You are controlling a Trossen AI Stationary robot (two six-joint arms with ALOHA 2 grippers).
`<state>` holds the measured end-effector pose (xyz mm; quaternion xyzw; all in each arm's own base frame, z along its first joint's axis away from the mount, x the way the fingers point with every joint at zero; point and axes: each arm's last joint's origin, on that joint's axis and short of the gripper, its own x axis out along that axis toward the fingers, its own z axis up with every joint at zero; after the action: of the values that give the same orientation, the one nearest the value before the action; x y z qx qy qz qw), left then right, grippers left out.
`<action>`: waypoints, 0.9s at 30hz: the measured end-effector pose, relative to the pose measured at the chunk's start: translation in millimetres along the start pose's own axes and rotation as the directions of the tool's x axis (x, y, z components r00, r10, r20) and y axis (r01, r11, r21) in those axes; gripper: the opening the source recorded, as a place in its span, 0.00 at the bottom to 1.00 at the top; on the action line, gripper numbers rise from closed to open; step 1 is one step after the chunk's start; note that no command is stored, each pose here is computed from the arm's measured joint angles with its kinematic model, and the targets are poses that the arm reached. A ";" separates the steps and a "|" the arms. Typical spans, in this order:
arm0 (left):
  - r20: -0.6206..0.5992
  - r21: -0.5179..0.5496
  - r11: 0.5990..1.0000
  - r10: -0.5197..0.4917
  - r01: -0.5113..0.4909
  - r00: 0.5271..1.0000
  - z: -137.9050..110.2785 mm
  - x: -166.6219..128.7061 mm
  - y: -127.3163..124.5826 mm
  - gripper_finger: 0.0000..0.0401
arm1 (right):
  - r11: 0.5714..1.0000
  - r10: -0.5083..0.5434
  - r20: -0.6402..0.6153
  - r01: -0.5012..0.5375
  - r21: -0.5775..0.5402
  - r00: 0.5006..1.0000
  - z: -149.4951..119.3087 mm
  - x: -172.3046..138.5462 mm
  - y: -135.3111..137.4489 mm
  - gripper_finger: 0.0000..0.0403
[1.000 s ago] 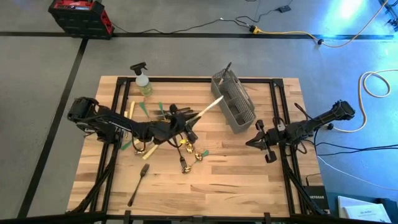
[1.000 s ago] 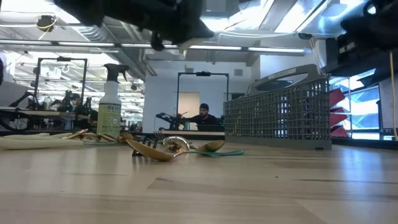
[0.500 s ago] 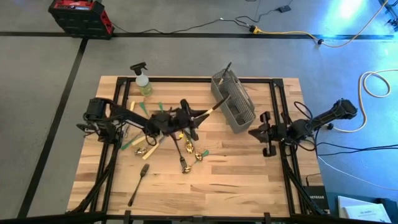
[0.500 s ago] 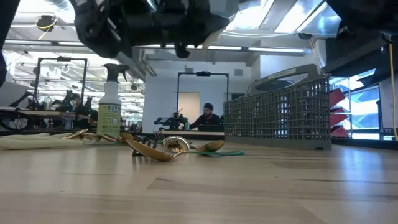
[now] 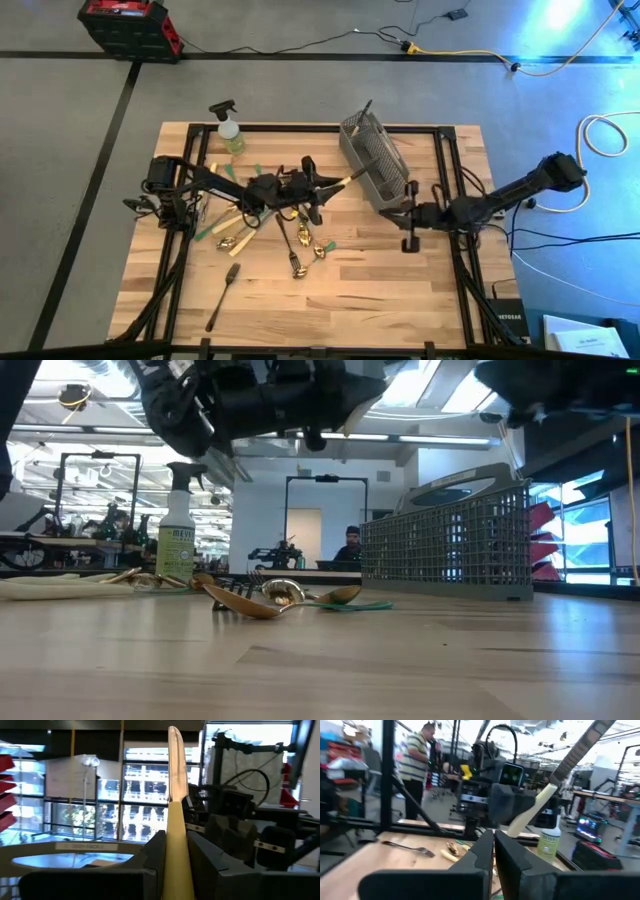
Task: Sort silverware
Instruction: Put the yellow table knife into the silverware basket
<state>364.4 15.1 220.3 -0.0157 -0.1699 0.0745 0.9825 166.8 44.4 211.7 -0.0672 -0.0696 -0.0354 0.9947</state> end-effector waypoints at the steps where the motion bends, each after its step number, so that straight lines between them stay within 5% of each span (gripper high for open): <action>1: -0.001 0.000 1.000 -0.012 0.012 1.000 -0.1 -0.1 -0.9 0.12 | 1.000 -0.013 -0.003 0.013 -0.004 1.000 1.4 6.1 -2.0 0.00; 17: -0.004 0.037 0.997 -0.061 0.061 0.998 -0.4 -1.9 -15.2 0.12 | 1.000 0.024 -0.041 -0.024 0.007 0.999 10.5 82.1 -7.9 0.00; 27: -0.004 0.042 0.996 -0.073 0.073 0.997 -0.3 -2.0 -15.7 0.12 | 0.997 0.069 -0.154 -0.072 -0.018 0.986 5.6 82.7 -6.0 0.00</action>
<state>364.9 -0.7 220.3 0.0111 -0.1677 0.0422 0.9849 247.3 34.2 229.9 -0.0786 0.0097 -0.0060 0.9968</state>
